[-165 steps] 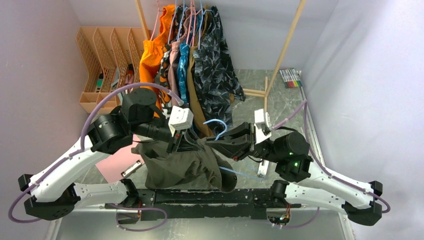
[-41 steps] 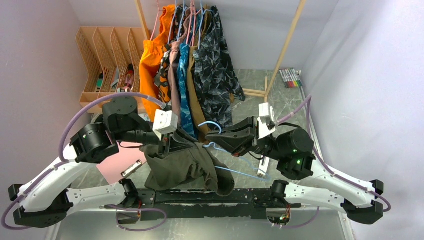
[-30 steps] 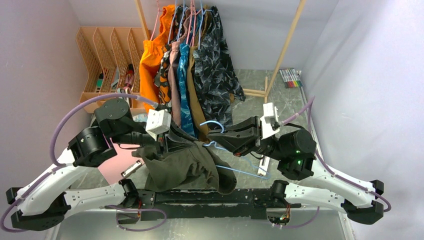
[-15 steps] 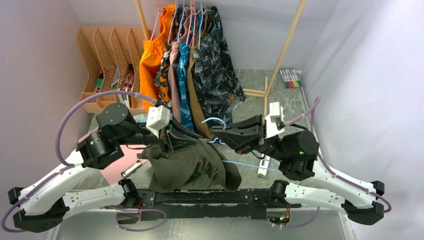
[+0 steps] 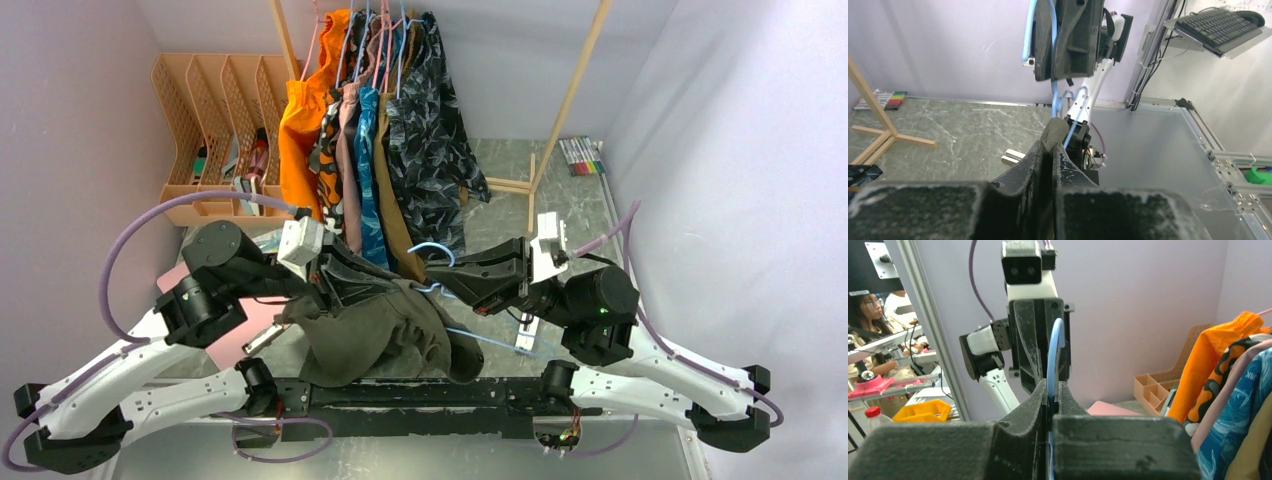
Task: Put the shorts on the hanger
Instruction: Hang the shorts on the hanger.
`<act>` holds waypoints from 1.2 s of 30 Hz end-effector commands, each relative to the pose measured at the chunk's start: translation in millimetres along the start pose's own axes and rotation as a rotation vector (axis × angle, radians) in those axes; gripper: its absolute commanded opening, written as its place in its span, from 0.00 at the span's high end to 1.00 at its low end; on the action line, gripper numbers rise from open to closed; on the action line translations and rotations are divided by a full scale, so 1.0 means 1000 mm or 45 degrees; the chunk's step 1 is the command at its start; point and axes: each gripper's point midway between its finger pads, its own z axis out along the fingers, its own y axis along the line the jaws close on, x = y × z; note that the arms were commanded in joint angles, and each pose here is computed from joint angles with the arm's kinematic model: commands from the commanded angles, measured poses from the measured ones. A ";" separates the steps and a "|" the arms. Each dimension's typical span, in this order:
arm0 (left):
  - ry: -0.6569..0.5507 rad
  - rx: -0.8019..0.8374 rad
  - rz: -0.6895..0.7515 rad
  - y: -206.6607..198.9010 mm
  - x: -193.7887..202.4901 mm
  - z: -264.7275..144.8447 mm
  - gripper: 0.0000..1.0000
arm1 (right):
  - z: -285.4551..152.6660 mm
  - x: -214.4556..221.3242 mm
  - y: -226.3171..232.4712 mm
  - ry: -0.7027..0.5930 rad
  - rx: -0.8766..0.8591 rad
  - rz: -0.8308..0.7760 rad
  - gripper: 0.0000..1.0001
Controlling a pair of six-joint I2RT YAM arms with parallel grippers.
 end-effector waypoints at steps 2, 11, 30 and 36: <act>-0.251 0.056 0.090 -0.015 -0.055 -0.005 0.93 | -0.003 0.011 -0.004 0.033 0.022 -0.001 1.00; -0.207 0.105 0.002 -0.008 -0.050 0.019 0.93 | 0.005 -0.001 0.006 -0.073 -0.045 0.070 1.00; 0.016 0.106 -0.153 0.006 -0.014 0.041 0.64 | -0.004 -0.038 0.008 -0.446 -0.070 0.212 1.00; 0.081 0.170 -0.184 -0.003 -0.001 0.038 0.54 | -0.010 -0.045 0.005 -0.518 -0.053 0.227 1.00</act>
